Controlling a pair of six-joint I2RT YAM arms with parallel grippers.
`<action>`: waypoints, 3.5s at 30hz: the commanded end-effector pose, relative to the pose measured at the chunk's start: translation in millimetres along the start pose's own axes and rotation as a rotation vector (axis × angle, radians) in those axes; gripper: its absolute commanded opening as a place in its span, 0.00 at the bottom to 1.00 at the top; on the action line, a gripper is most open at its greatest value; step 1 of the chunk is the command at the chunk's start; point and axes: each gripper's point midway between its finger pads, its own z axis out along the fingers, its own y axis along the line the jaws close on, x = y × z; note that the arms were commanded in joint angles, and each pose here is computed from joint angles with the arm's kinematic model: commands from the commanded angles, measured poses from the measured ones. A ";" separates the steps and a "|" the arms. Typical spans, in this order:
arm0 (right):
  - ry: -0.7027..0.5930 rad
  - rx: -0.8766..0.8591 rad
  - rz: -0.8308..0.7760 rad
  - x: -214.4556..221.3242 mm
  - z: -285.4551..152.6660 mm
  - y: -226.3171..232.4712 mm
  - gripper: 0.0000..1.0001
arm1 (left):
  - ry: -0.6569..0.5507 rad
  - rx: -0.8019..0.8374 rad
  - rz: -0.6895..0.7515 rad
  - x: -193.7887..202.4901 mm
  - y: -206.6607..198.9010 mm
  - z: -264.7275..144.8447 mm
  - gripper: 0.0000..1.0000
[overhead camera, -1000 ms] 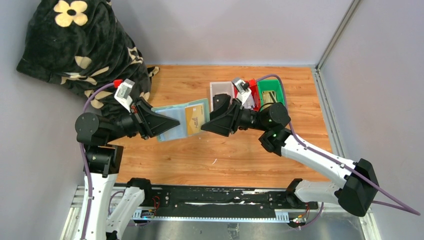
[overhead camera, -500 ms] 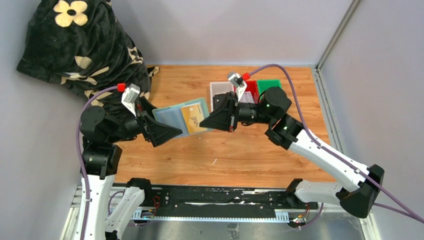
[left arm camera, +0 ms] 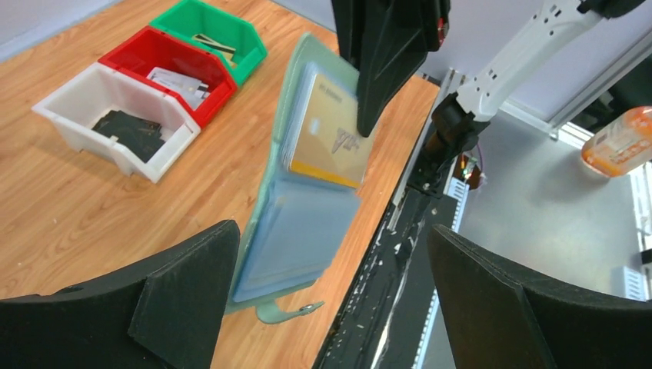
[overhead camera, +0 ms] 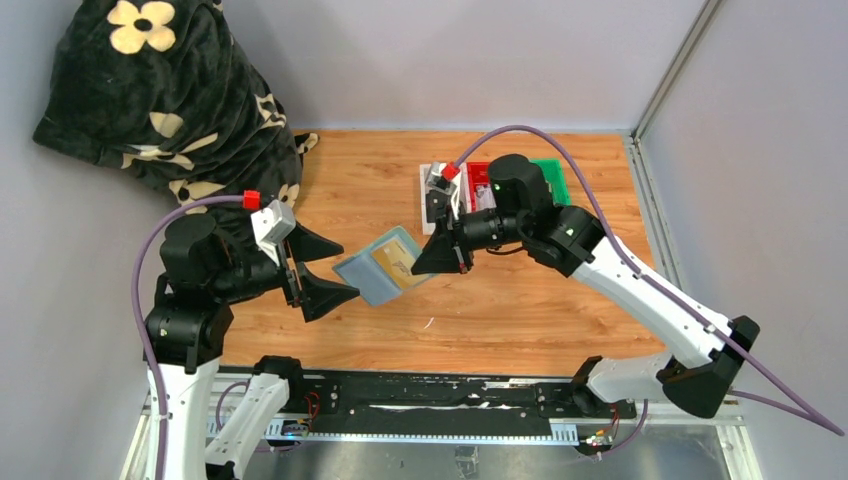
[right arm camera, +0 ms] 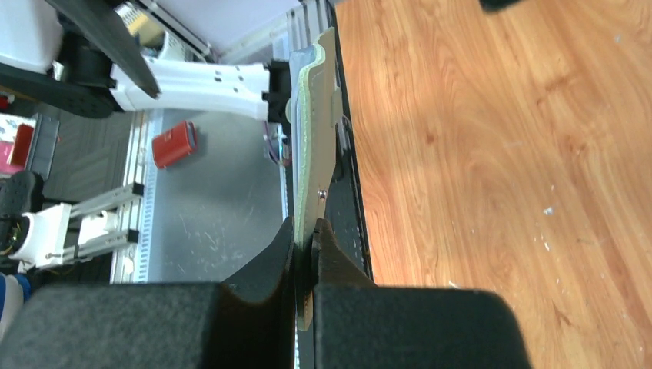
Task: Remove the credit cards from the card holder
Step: Remove the credit card from the card holder.
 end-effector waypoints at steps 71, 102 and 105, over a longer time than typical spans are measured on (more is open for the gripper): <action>-0.667 -0.488 0.075 -62.3 38.5 60.4 0.49 | -0.227 0.084 -0.254 -35.7 -19.2 7.0 0.00; -0.484 -0.513 0.195 -47.0 36.7 48.7 0.00 | -0.194 0.057 -0.241 -24.4 -19.2 4.7 0.45; -0.264 -0.458 0.194 -24.2 42.3 41.7 0.00 | -0.134 0.059 -0.203 -12.3 -18.5 4.8 0.71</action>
